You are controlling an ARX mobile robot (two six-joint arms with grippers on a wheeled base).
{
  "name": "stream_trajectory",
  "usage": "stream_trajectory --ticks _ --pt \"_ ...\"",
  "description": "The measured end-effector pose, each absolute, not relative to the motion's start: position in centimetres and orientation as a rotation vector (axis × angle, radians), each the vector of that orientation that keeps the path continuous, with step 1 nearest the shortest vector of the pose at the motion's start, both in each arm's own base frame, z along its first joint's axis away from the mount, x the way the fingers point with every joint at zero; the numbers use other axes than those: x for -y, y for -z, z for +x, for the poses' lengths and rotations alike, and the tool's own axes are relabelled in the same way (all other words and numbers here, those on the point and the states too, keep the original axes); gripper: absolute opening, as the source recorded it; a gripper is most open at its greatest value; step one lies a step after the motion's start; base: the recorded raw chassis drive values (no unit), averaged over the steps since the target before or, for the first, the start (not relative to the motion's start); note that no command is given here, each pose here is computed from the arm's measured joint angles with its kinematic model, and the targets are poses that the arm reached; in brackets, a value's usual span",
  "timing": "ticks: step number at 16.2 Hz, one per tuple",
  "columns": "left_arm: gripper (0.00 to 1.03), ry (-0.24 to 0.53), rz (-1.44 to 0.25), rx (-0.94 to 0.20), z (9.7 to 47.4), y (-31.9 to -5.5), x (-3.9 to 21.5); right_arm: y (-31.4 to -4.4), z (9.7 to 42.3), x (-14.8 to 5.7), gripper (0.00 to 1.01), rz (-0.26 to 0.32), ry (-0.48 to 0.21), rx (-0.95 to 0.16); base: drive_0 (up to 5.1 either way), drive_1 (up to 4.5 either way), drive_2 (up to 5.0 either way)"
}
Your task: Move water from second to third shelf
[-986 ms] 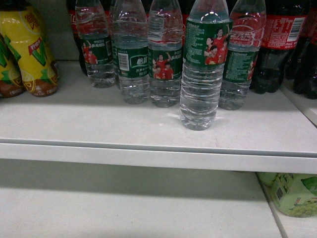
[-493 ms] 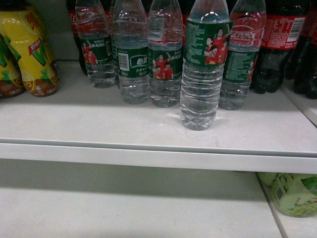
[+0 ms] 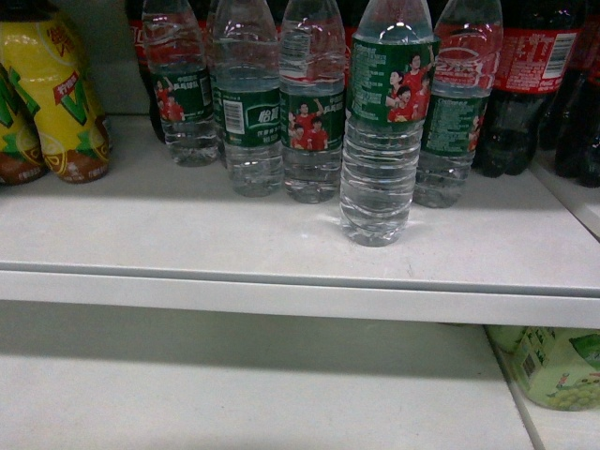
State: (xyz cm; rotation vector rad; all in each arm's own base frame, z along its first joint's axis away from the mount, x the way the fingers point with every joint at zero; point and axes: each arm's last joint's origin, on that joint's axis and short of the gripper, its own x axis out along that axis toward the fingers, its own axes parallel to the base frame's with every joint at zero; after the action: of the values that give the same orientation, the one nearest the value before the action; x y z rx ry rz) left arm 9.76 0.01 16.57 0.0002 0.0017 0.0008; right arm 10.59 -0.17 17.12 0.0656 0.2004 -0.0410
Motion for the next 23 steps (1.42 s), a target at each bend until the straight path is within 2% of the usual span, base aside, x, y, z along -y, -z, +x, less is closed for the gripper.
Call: stream_trajectory --ticks 3,6,9,12,13,17,23 --pt "0.98 -0.001 0.000 -0.002 9.8 -16.6 0.0 -22.9 13.9 0.2 0.98 0.070 0.027 -0.038 0.0 0.00 0.0" --pt "0.98 -0.001 0.000 -0.002 9.8 -16.6 0.0 -24.4 18.8 -2.6 0.98 0.051 -0.085 -0.037 0.0 0.00 0.0" --pt "0.98 -0.001 0.000 -0.002 9.8 -16.6 0.0 -22.8 22.6 -6.9 0.98 0.034 -0.185 -0.079 0.0 0.00 0.0" --pt "0.98 -0.001 0.000 -0.002 9.8 -16.6 0.0 -18.6 24.6 -10.6 0.98 0.007 -0.271 -0.182 0.0 0.00 0.0" --pt "0.98 -0.001 0.000 -0.002 9.8 -16.6 0.0 -17.2 25.8 -12.5 0.98 0.005 -0.306 -0.204 0.0 0.00 0.0" --pt "0.98 -0.001 0.000 -0.002 9.8 -16.6 0.0 -17.4 27.2 -14.7 0.98 0.028 -0.349 -0.181 0.0 0.00 0.0" --pt "0.98 -0.001 0.000 -0.002 9.8 -16.6 0.0 -18.6 30.9 -16.7 0.98 0.074 -0.326 -0.163 0.0 0.00 0.0"
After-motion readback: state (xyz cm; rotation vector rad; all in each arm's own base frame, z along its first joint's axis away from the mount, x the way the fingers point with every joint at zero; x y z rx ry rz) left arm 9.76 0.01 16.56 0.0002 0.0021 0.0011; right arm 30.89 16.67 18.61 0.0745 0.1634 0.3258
